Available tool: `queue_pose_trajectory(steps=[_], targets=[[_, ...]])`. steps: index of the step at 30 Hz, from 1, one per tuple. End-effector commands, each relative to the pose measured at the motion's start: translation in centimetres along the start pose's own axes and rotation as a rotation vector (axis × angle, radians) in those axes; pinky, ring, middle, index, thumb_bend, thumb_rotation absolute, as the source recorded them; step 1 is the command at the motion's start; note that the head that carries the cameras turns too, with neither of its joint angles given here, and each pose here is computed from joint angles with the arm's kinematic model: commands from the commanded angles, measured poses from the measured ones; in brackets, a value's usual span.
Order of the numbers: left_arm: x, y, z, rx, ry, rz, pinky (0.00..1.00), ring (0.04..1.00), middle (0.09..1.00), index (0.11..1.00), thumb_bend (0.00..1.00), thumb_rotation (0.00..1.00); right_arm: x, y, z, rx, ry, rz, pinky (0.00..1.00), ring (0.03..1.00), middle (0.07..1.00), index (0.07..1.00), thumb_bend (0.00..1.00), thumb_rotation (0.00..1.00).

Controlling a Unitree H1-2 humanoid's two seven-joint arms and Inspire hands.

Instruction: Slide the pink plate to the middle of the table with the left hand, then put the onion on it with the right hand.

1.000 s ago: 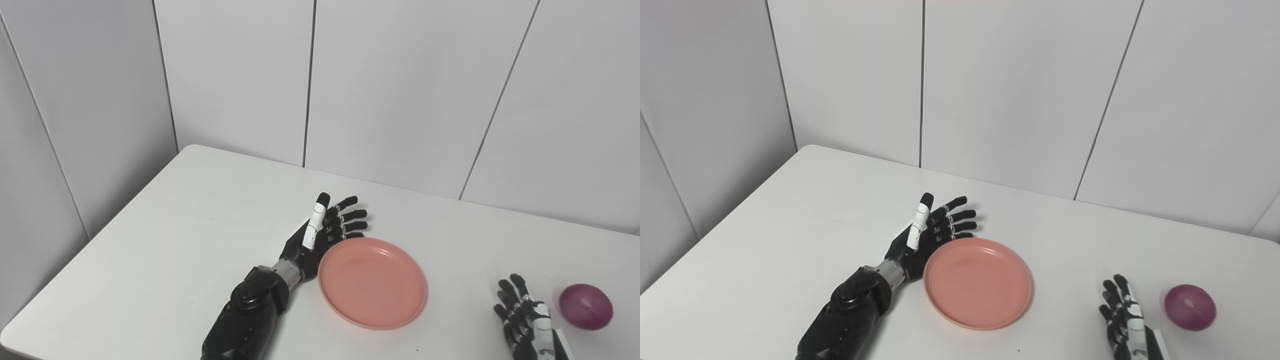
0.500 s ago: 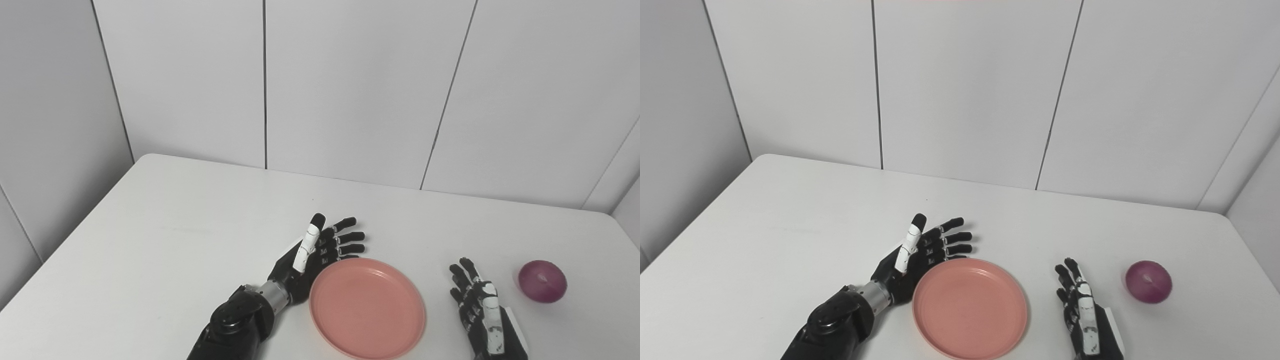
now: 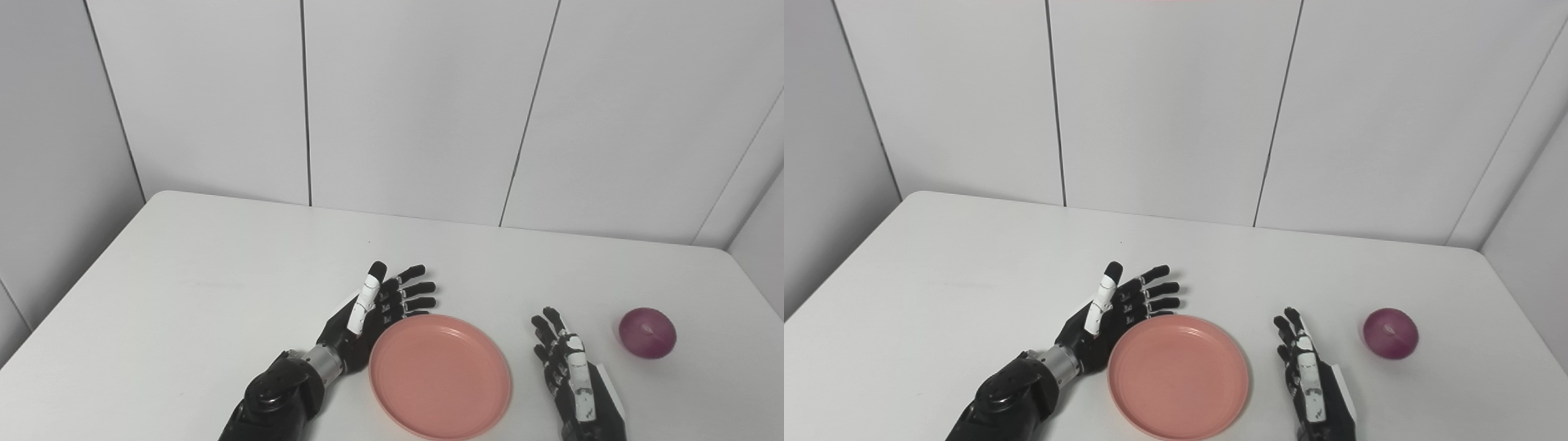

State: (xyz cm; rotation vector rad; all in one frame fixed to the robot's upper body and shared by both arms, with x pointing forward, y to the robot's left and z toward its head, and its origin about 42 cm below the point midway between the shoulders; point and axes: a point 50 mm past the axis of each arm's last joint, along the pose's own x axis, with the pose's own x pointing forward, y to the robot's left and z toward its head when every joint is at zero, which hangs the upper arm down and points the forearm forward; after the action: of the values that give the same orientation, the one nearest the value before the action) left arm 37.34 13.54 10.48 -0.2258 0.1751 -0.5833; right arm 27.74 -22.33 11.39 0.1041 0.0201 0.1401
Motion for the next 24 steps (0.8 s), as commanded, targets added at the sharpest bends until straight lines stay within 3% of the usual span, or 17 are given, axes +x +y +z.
queue_pose_trajectory(steps=[1, 24], targets=[[-1.1, 0.8, -3.2, -0.033, 0.174, 0.032, 0.83, 0.838, 0.873, 0.903, 0.89, 1.0, 0.3, 0.9, 0.3, 0.011, 0.007, 0.036, 1.0, 1.0, 0.943, 0.967, 0.93, 1.0], [-2.3, 4.2, -1.6, 0.122, 0.118, 0.086, 0.84, 0.832, 0.852, 0.894, 0.9, 1.0, 1.5, 2.7, 0.8, -0.008, 0.004, 0.035, 1.0, 0.988, 0.935, 0.961, 0.96, 1.0]])
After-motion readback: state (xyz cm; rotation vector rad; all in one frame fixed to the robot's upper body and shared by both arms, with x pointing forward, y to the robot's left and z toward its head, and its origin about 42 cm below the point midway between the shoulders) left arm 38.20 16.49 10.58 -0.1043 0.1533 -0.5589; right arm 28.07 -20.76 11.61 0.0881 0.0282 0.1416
